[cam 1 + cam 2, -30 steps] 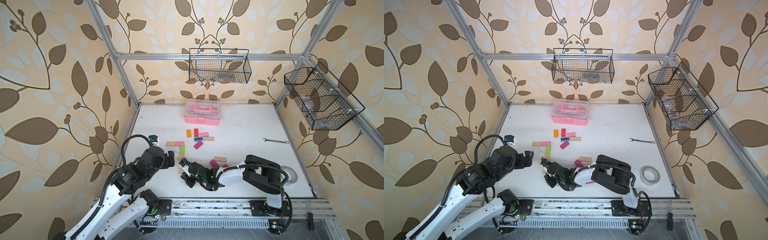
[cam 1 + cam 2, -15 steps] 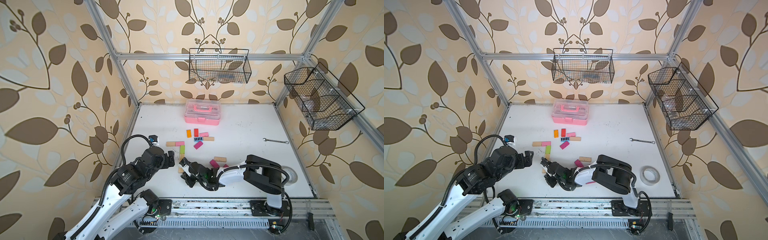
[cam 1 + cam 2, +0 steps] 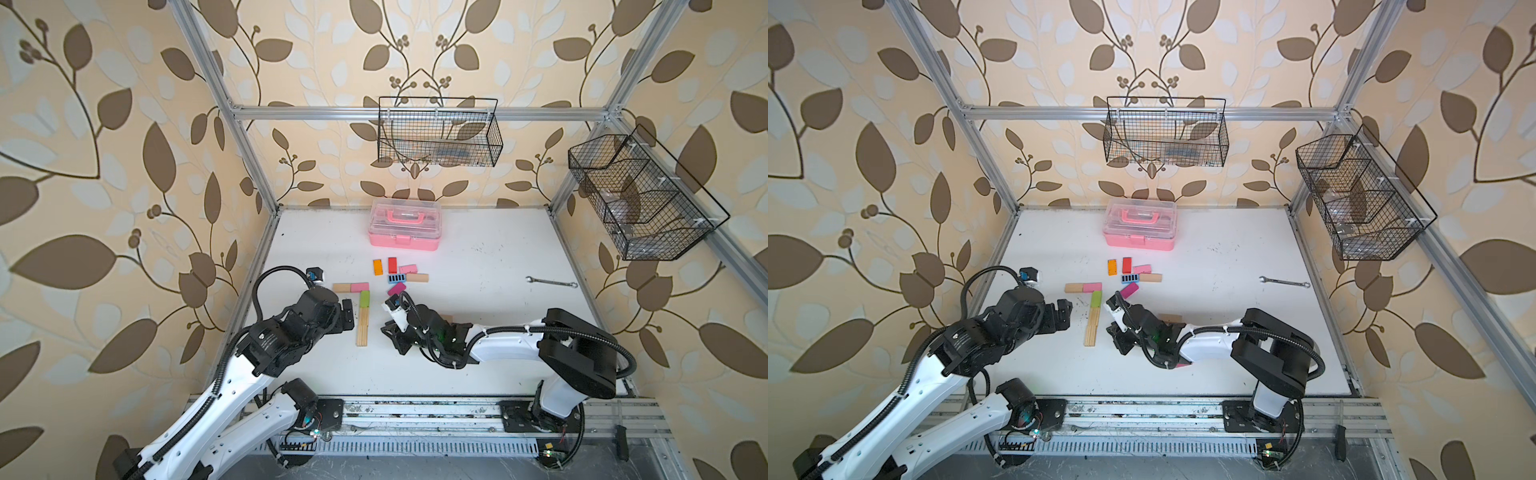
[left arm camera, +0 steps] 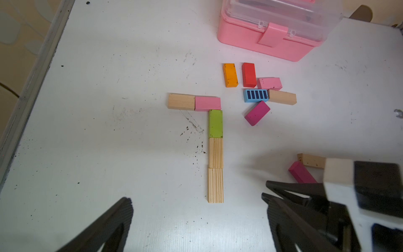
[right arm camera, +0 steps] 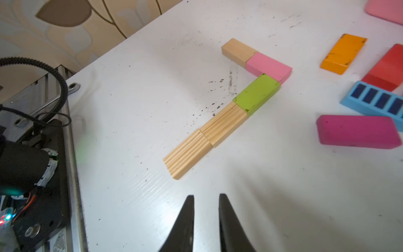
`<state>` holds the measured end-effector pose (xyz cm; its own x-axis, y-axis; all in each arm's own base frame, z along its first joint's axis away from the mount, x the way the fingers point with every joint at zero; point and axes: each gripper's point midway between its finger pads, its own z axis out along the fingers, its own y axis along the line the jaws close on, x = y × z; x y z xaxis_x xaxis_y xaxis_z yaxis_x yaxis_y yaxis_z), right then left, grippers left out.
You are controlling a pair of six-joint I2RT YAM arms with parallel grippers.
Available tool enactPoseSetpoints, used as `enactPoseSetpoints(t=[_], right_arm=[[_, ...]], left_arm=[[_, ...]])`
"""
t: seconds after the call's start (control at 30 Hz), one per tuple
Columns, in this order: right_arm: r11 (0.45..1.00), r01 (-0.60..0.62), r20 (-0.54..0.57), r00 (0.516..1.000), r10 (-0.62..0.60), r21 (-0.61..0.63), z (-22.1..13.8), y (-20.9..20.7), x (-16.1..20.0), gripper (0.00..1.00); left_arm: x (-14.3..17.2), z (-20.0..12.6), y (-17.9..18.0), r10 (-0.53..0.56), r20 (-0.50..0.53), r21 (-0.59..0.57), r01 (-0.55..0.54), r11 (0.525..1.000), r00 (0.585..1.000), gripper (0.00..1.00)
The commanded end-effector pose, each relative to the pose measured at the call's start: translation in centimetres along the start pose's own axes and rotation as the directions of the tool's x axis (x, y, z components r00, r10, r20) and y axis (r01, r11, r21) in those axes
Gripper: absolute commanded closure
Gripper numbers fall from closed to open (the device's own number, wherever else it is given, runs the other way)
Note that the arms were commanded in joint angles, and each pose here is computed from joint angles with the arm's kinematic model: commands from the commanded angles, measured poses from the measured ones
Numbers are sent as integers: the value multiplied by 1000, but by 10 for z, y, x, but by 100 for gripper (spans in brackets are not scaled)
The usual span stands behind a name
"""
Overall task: Assemble the number 7 with building blocks
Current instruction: Adjust the building block at the center of the board.
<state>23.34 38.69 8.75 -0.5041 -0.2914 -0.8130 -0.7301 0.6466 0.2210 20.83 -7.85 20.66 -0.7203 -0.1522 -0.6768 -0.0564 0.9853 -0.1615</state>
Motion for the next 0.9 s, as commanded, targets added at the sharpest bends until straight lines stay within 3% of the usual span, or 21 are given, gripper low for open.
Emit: enactPoseSetpoints(t=[0.0,0.07,0.27,0.37,0.7,0.87], right_arm=[[1000,9,-16,1000,-9,26,-9,-20,-3,77],[998,-12,-35,999,14,61,-12,-38,-4,74],[972,-82,-74,992,101,222,-37,-99,-11,42],[956,-115,-86,986,143,272,-51,-122,-10,33],[934,-158,-119,972,205,319,-68,-158,-2,29],[963,-146,-137,974,180,228,-58,-143,-2,32]], left_arm=[[-8,12,-2,16,16,-35,-16,999,1000,1],[-10,17,-7,21,16,-28,-20,999,1000,1],[-17,29,-25,21,9,10,-21,1000,1000,1],[-19,38,-34,26,0,29,-26,999,1000,1],[-14,84,-50,24,-83,29,-22,999,996,1],[-15,98,-54,7,-100,37,-4,999,995,1]])
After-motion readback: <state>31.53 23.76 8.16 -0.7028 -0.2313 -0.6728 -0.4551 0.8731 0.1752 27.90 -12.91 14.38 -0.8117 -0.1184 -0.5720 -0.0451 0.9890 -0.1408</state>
